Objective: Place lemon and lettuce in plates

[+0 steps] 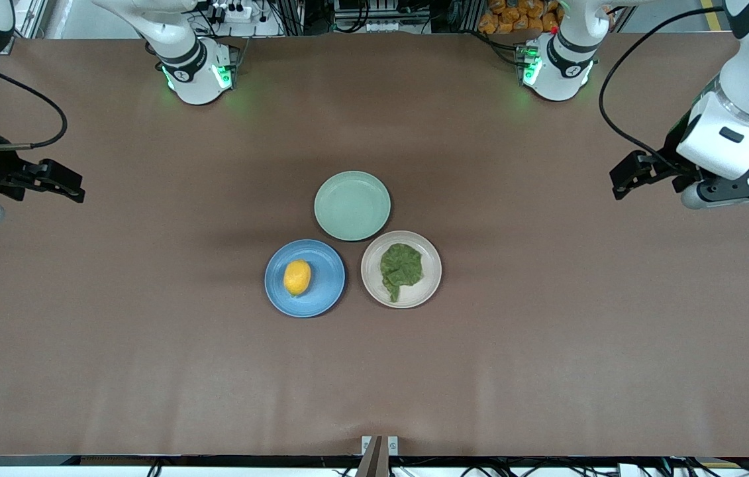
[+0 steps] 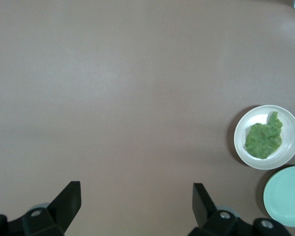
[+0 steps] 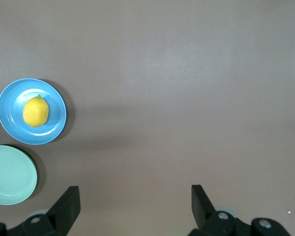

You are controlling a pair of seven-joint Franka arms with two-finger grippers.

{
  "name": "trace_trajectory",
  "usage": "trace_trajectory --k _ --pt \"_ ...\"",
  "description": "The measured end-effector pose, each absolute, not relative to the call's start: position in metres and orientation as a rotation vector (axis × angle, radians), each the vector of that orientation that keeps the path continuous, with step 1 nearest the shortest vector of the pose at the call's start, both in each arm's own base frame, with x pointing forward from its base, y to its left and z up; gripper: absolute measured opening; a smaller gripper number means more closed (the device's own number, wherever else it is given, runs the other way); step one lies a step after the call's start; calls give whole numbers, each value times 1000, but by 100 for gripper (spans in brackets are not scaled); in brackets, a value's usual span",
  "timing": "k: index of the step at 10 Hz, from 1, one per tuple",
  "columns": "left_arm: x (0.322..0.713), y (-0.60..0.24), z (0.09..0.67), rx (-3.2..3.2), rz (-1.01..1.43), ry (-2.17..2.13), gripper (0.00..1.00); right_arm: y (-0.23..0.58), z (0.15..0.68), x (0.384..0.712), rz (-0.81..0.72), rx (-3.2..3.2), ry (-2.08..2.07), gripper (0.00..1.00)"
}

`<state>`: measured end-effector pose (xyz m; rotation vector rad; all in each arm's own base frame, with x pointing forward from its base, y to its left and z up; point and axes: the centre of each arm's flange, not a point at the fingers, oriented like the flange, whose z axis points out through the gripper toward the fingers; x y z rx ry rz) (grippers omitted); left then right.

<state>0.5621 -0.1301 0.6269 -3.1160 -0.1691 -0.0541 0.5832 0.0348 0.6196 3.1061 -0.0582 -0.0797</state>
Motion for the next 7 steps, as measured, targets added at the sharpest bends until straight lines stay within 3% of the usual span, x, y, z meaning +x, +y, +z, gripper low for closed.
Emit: trace_trajectory --k 7 --pt "555 -127 624 -3098 36 -173 100 34 613 573 -66 3100 -61 100"
